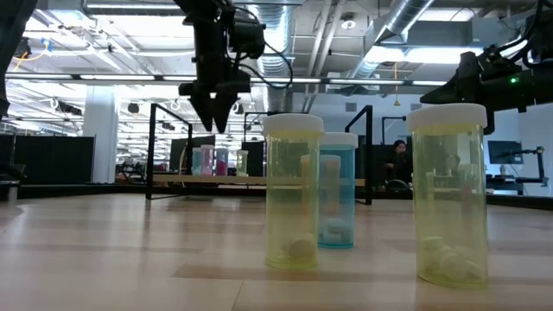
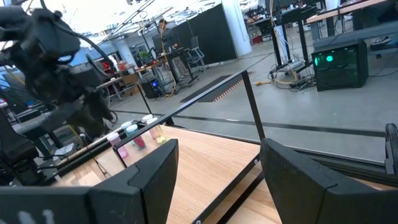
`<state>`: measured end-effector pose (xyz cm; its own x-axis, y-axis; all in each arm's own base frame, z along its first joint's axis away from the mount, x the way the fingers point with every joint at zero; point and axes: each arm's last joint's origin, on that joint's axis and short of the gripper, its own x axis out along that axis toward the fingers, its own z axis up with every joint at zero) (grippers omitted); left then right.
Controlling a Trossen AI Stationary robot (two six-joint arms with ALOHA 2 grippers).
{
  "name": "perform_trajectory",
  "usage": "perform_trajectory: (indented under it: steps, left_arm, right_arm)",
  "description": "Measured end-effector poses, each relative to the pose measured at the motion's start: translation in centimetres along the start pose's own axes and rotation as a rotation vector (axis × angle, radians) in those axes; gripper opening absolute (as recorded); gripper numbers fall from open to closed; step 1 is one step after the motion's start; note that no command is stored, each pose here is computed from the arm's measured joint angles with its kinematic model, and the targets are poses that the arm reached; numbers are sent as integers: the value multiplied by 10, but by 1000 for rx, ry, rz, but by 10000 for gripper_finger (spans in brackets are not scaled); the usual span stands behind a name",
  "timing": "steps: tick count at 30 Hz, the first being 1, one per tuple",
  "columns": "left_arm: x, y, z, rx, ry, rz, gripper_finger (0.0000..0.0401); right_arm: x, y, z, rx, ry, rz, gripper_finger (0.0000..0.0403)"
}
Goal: Pick and place medicine bottles onto shelf by color
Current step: Put the orange pill bottle on the shelf
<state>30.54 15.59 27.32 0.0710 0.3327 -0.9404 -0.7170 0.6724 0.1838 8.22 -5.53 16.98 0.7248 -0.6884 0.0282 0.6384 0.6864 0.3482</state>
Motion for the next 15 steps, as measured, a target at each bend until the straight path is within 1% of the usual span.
perform_trajectory:
  steps: [3, 9, 13, 15]
  left_arm:
    - [-10, -2, 1, 9, -3, -5, 206]
    - [-34, -9, 6, -49, -42, -34, 206]
    - [-49, -18, 7, -126, -51, -127, 206]
    - [-55, -25, 6, -133, -47, -180, 206]
  right_arm:
    - [0, 0, 0, 0, 0, 0, 249]
    - [0, 0, 0, 0, 0, 0, 249]
    - [0, 0, 0, 0, 0, 0, 249]
    - [0, 0, 0, 0, -1, 0, 249]
